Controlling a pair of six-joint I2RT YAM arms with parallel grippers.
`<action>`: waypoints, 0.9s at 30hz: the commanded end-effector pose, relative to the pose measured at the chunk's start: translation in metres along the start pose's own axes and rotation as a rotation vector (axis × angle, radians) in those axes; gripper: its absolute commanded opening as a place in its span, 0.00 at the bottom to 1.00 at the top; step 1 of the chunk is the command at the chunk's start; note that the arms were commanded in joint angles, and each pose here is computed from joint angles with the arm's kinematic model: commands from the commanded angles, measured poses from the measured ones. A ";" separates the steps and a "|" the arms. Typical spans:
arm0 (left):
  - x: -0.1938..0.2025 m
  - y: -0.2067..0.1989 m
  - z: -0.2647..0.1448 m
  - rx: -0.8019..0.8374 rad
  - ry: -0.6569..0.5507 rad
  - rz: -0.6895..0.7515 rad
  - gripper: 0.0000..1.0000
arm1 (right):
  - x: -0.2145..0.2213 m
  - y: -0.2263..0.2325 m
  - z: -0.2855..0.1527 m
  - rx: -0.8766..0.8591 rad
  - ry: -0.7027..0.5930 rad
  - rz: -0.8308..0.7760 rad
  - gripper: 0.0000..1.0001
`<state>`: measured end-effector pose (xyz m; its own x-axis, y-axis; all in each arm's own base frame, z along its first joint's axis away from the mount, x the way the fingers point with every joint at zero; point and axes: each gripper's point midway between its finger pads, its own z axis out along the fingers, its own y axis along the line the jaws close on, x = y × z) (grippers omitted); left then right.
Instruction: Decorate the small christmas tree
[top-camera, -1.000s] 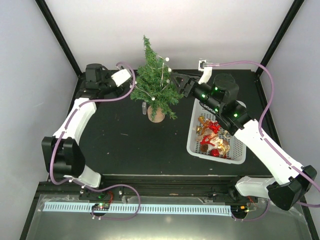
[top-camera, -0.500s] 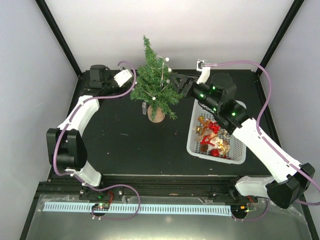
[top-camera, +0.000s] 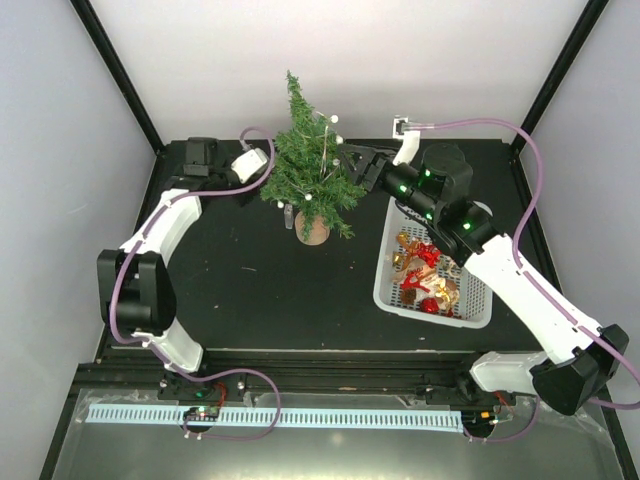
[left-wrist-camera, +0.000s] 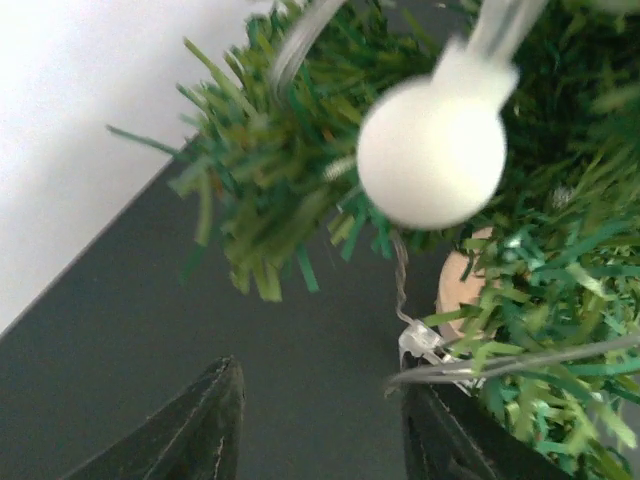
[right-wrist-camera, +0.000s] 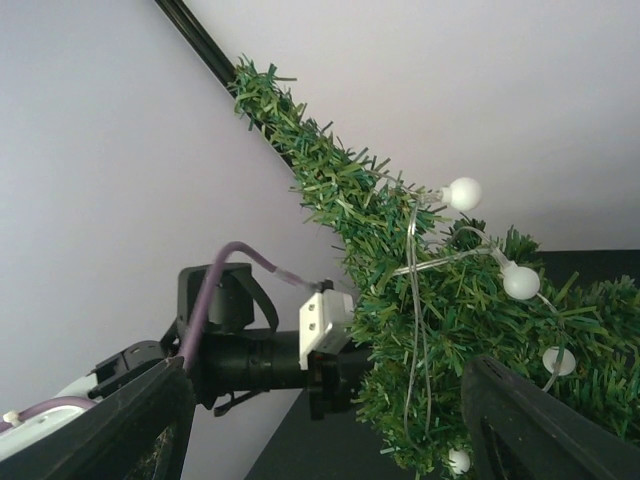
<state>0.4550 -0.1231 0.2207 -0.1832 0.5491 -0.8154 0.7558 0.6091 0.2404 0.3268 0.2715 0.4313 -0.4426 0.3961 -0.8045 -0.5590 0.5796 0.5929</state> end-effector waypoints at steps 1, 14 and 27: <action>0.003 0.001 -0.002 0.021 0.034 -0.029 0.49 | -0.017 0.013 -0.004 -0.035 -0.038 -0.013 0.74; 0.001 0.023 -0.023 -0.123 0.053 -0.061 0.99 | -0.027 0.019 -0.019 -0.044 -0.065 -0.041 0.74; -0.041 0.075 -0.069 -0.285 -0.050 -0.171 0.99 | -0.049 0.032 -0.037 -0.039 -0.106 -0.073 0.75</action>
<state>0.4748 -0.0701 0.2537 -0.3244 0.4562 -0.8287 0.5691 0.7939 0.2142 0.3151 0.2562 0.4697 -0.3694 0.4204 -0.8287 -0.5984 0.5747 0.5583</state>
